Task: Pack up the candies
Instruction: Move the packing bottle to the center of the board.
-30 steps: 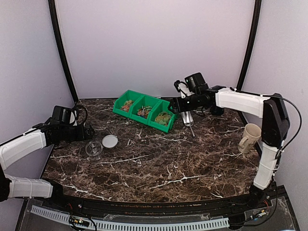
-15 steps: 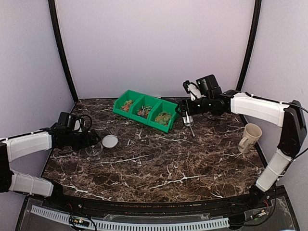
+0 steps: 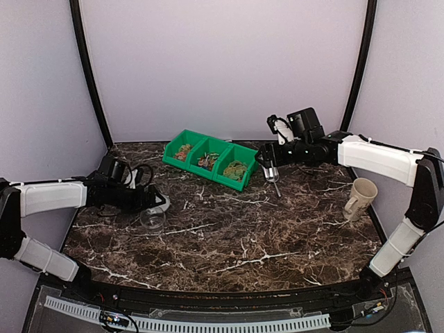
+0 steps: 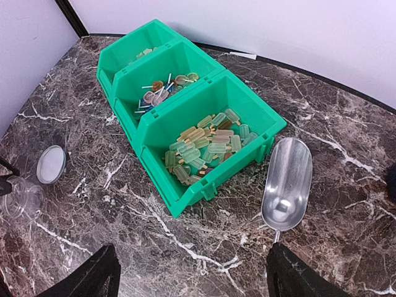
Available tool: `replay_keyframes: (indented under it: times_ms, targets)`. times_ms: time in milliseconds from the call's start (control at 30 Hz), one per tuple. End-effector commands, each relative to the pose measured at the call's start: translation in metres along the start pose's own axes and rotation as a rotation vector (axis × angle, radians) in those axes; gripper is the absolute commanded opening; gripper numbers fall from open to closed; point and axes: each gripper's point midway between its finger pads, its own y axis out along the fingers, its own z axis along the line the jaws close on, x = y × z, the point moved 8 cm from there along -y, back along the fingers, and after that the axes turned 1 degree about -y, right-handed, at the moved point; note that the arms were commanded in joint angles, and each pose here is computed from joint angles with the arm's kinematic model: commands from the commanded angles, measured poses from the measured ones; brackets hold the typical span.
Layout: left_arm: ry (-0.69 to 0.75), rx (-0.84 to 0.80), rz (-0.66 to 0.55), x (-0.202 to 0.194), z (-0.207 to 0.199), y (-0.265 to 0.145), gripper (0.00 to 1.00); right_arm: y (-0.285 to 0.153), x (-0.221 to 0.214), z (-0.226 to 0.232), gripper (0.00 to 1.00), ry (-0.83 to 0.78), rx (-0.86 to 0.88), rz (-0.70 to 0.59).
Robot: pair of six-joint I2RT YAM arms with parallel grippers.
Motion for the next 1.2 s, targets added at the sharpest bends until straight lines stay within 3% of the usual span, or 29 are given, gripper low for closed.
replay_keyframes:
  times_ms: [0, 133, 433, 700, 1167]
  targets:
    - [0.061, -0.08, 0.036, 0.007, -0.032, 0.009, 0.99, -0.008, 0.015, 0.006, 0.82, -0.014, 0.013, -0.058]
    - [0.105, -0.089, 0.081, 0.004, -0.053, 0.024, 0.99, -0.015, 0.02, 0.006, 0.82, -0.014, 0.009, -0.075]
    - [0.163, -0.089, 0.017, 0.019, -0.074, 0.019, 0.99, -0.016, 0.019, 0.006, 0.82, -0.014, 0.007, -0.074]
    - [0.199, 0.109, -0.055, 0.017, -0.057, -0.007, 0.99, -0.016, 0.016, 0.006, 0.83, -0.013, 0.009, -0.07]
    - [0.168, -0.038, 0.156, -0.026, -0.052, 0.007, 0.99, -0.018, 0.014, 0.007, 0.93, -0.023, 0.014, -0.072]
